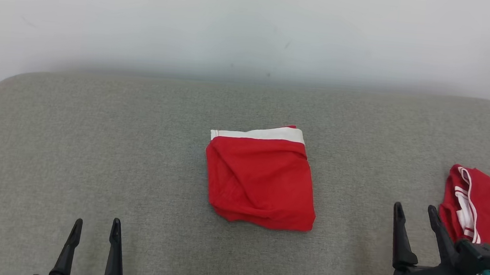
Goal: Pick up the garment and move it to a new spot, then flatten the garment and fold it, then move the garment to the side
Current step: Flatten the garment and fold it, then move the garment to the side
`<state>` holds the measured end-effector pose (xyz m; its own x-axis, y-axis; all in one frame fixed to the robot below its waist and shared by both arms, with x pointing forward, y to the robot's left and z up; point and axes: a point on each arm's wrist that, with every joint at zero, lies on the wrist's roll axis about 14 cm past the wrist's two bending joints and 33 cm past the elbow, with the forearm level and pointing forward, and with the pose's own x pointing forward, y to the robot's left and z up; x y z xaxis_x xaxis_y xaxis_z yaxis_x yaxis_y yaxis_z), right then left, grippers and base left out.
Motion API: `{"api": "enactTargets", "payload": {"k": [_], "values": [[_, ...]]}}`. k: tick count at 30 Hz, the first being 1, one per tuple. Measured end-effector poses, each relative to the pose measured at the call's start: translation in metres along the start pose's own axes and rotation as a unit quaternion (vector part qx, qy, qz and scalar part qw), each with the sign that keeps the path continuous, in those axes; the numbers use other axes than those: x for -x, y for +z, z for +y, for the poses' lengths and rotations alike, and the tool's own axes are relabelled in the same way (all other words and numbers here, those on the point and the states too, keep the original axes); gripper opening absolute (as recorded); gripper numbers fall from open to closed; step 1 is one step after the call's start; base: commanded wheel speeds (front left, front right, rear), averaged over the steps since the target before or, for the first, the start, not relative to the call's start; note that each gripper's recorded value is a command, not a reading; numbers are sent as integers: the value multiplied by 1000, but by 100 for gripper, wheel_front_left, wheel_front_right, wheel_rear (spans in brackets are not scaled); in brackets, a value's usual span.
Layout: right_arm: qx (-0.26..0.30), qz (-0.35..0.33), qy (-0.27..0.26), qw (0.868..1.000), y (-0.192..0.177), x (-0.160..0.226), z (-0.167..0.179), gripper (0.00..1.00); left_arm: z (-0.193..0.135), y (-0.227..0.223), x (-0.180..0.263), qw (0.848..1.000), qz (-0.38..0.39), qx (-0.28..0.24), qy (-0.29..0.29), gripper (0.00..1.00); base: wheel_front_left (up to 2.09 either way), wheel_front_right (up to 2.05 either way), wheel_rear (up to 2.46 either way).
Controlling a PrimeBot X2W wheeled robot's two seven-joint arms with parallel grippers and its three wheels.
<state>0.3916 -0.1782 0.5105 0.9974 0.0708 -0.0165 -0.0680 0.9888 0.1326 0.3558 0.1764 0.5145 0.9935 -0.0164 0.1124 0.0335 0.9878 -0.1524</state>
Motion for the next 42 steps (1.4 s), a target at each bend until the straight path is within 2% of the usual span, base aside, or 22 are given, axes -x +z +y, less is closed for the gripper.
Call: {"api": "enactTargets", "payload": {"k": [11, 42], "values": [[-7, 14, -21, 1000, -18, 25, -12, 100, 0, -6, 5, 1000, 10, -10, -7, 100, 0, 0, 0], [-19, 15, -12, 1000, -19, 19, -6, 100, -2, -11, 13, 1000, 19, -10, -11, 100, 0, 0, 0]]}}
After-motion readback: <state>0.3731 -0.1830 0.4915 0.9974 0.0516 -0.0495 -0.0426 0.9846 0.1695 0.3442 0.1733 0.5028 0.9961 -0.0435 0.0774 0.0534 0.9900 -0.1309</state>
